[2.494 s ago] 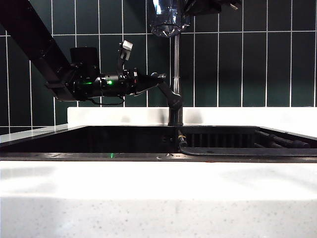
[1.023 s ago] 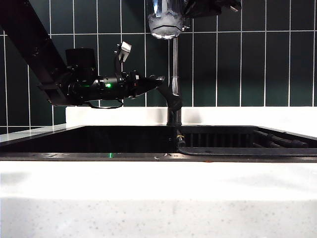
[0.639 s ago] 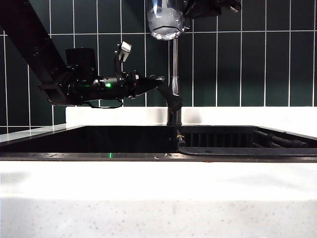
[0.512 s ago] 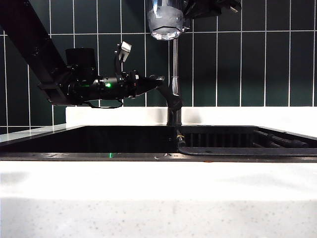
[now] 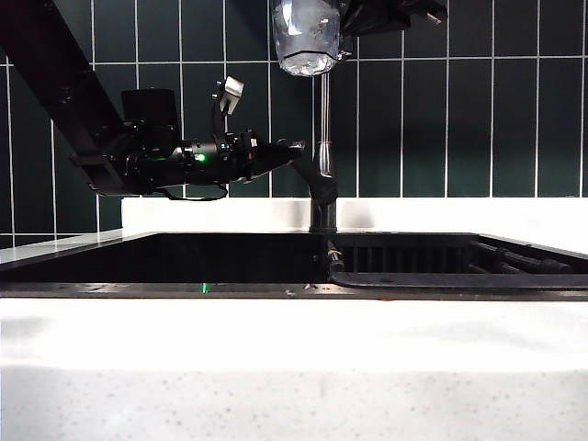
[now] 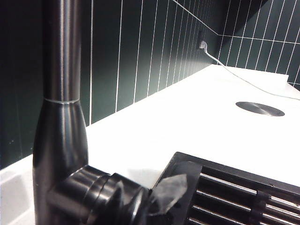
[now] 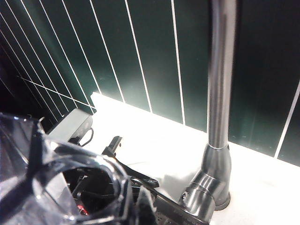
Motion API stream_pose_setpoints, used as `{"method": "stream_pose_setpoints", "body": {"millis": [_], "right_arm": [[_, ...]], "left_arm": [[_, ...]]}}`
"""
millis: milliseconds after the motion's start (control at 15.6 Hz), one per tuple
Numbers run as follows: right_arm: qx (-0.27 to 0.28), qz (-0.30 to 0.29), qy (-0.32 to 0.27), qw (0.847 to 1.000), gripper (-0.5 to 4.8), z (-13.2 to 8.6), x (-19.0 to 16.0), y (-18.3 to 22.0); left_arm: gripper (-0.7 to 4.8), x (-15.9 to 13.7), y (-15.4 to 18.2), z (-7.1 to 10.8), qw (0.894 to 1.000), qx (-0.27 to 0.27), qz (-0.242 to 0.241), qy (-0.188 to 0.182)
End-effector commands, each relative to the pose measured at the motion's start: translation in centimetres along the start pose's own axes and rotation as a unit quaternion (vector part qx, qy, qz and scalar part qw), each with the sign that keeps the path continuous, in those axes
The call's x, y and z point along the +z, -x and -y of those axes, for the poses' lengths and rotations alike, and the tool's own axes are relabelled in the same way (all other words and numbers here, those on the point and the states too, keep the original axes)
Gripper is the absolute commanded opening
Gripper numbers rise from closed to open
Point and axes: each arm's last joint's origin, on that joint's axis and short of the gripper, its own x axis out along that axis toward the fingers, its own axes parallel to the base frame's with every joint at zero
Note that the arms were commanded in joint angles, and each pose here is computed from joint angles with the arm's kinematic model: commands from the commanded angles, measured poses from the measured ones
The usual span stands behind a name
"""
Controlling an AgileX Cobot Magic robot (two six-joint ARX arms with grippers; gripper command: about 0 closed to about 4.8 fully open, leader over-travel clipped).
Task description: Pick up the mug next to the sink, go to the faucet to get some water, pour the water into the sink, and finally put the mug back to its place.
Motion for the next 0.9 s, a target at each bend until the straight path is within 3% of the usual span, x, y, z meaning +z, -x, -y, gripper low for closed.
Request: {"method": "stream_pose_setpoints", "body": {"millis": [64,320,512,895], "right_arm": [[0.007,0.031,0.004,0.999,-0.02,-0.3,0.9,0.3],[0.007,0.032,0.005,0.999,-0.02,-0.3,1.0,0.3],[0.007,0.033,0.005,0.999,-0.02,-0.3,1.0,0.3],[0.007,0.036,0.006,0.999,-0.02,-0.3,1.0,0.3]], "left_arm": [[-0.06,0.5,0.3,-0.1,1.0,-0.009,-0.005,0.012],[-0.06,0.5,-0.8,-1.7,0.998,-0.034,-0.033,0.042],[-0.06,1.2,-1.9,-3.1,0.998,-0.029,-0.032,0.041],[-0.06,0.0,-1.2,-4.1,0.997,0.002,-0.06,0.044]]}}
